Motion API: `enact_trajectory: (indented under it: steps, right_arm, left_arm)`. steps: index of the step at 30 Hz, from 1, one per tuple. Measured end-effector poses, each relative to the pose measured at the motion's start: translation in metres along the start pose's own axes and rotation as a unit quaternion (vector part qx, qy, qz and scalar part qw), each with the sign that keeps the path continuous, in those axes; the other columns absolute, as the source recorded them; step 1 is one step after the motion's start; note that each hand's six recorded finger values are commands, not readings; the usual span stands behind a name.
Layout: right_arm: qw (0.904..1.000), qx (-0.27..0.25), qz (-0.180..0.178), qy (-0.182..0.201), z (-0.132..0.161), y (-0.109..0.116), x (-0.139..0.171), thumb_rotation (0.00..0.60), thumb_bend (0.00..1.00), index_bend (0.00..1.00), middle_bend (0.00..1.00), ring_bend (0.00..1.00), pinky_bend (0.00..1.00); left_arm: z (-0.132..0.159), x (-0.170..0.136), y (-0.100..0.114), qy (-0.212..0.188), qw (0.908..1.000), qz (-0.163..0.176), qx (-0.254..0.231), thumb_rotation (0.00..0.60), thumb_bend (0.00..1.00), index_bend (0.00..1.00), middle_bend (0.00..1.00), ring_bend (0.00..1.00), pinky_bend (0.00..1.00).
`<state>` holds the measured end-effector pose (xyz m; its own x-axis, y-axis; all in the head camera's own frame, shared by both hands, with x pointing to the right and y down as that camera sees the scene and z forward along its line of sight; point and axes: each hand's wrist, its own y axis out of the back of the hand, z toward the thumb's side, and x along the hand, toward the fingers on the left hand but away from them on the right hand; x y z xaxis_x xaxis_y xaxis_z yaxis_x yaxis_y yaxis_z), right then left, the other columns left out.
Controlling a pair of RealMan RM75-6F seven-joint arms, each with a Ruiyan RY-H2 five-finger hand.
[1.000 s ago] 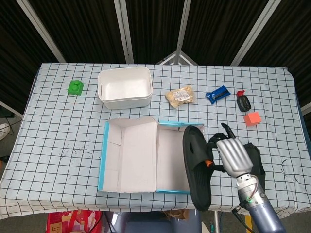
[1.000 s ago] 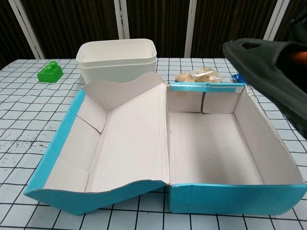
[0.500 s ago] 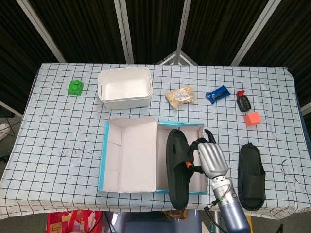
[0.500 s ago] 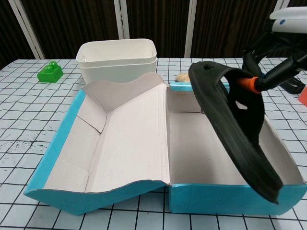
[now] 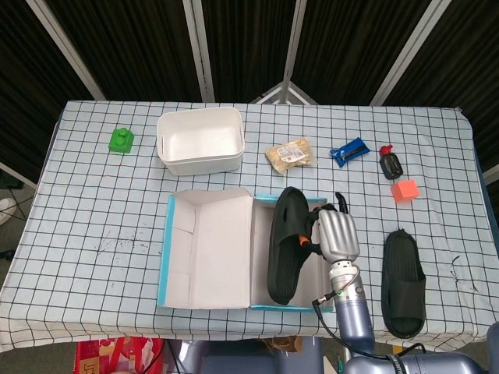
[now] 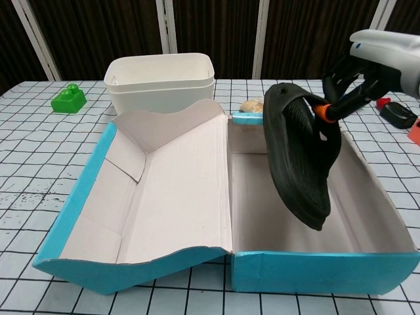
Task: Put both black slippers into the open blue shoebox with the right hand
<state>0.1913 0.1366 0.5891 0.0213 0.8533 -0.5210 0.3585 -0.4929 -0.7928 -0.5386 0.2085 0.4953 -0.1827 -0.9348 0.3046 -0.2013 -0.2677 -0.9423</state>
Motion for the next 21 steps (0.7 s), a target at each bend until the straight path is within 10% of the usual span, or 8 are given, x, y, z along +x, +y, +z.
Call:
enact_trajectory:
  steps: [21]
  right_arm:
    - [0.9994, -0.028, 0.022, 0.002, -0.007, -0.030, -0.001, 0.600, 0.61, 0.76, 0.56, 0.34, 0.02]
  left_arm:
    - [0.001, 0.001, -0.002, 0.002, 1.0000, 0.001, 0.005, 0.600, 0.51, 0.07, 0.00, 0.00, 0.02]
